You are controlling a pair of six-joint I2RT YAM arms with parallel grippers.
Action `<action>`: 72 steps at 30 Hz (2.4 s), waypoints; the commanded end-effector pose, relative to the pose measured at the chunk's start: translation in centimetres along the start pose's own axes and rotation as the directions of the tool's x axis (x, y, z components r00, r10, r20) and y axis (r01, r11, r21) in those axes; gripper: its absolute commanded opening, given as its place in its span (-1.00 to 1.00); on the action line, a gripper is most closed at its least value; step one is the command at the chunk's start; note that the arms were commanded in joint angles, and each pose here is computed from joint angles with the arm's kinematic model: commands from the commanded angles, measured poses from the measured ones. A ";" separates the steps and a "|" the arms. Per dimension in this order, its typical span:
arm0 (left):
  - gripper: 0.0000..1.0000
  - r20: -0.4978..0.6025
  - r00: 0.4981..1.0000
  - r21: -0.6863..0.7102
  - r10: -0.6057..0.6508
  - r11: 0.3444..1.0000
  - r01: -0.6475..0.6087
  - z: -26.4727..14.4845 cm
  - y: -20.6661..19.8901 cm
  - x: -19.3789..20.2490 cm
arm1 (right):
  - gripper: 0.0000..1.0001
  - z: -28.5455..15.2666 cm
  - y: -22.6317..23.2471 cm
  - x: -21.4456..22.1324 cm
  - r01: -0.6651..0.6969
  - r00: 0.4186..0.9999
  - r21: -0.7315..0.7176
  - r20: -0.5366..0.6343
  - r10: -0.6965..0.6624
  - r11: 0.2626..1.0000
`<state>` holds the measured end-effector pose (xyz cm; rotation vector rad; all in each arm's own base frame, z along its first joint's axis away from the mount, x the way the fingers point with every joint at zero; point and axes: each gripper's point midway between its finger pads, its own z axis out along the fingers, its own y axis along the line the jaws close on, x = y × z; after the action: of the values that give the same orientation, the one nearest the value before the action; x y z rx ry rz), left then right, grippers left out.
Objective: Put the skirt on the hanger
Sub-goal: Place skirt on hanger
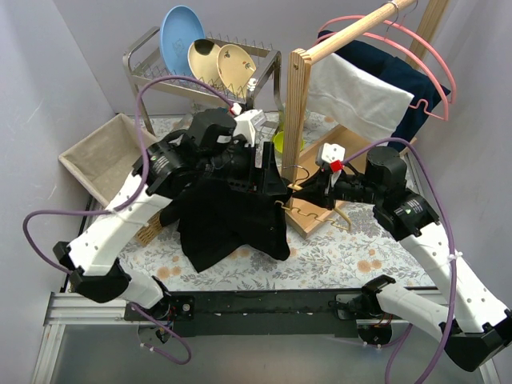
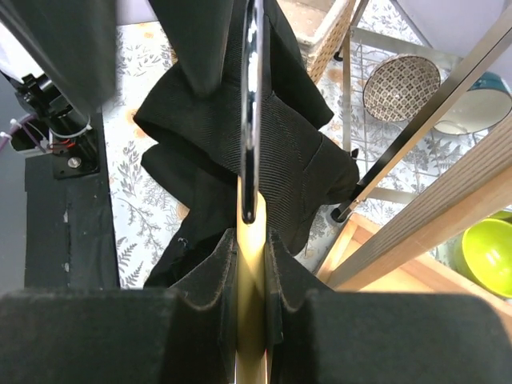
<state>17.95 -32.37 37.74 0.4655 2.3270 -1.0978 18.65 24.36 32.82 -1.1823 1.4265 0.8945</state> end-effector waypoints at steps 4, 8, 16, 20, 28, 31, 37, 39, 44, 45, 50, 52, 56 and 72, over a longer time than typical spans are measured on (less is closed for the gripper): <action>0.56 0.330 0.904 0.012 0.272 0.956 -0.292 -11.5 -2.1 -2.2 | -0.97 -1.3 1.3 -4.3 0.179 0.972 -0.027 0.158 -0.173 0.983; 0.58 0.334 0.845 -0.056 0.418 0.903 -0.425 -10.9 0.1 -1.0 | -0.97 -1.7 1.8 -3.6 0.231 0.965 -0.046 0.139 -0.223 0.972; 0.64 0.271 0.611 -0.041 0.744 0.643 -0.765 -7.2 2.0 1.3 | -0.97 -2.5 3.5 -2.0 0.302 0.951 -0.130 0.103 -0.290 0.944; 0.62 0.219 0.603 0.026 0.767 0.613 -0.789 -4.9 1.8 1.6 | -0.97 -2.3 4.3 -1.2 0.288 0.957 -0.203 0.092 -0.275 0.936; 0.01 0.059 0.642 0.171 0.765 0.626 -0.761 -1.6 2.7 3.9 | -0.97 -1.9 4.6 -1.2 0.290 0.957 -0.248 0.102 -0.273 0.924; 0.04 0.042 0.660 0.230 0.750 0.636 -0.737 -1.5 2.5 5.2 | -0.97 -1.9 4.6 -1.4 0.289 0.957 -0.249 0.106 -0.271 0.924; 0.39 0.109 0.627 0.212 0.771 0.599 -0.772 -3.6 1.9 5.3 | -0.97 -1.9 4.8 -1.4 0.287 0.957 -0.266 0.105 -0.269 0.920; 0.39 0.087 0.623 0.203 0.777 0.598 -0.775 -3.5 2.6 5.6 | -0.97 -1.9 5.1 -1.4 0.282 0.959 -0.285 0.112 -0.260 0.916; 0.36 0.017 0.629 0.220 0.777 0.611 -0.761 -1.7 3.9 6.6 | -0.97 -1.7 5.5 -1.4 0.254 0.967 -0.329 0.114 -0.229 0.910; 0.33 0.008 0.631 0.232 0.776 0.613 -0.755 -1.2 4.0 6.7 | -0.97 -1.6 5.5 -1.2 0.245 0.969 -0.333 0.109 -0.221 0.910; 0.11 -0.003 0.644 0.281 0.765 0.619 -0.733 -0.1 3.8 7.2 | -0.97 -1.4 5.3 -1.5 0.232 0.972 -0.338 0.110 -0.207 0.912; -0.10 0.000 0.650 0.293 0.760 0.621 -0.727 0.3 3.7 7.3 | -0.97 -1.3 5.3 -1.5 0.223 0.974 -0.341 0.111 -0.196 0.913; -0.43 0.009 0.661 0.319 0.750 0.624 -0.713 0.8 3.3 7.5 | -0.97 -1.0 5.2 -1.5 0.196 0.980 -0.355 0.110 -0.167 0.914; -0.20 -0.052 0.757 0.342 0.651 0.724 -0.599 0.9 3.9 10.3 | -0.97 -0.3 4.4 -1.0 0.103 0.994 -0.323 0.067 -0.086 0.941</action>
<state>13.22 -30.24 29.47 1.4247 1.8519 -1.0636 13.59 24.43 29.99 -1.4854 1.3188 1.1399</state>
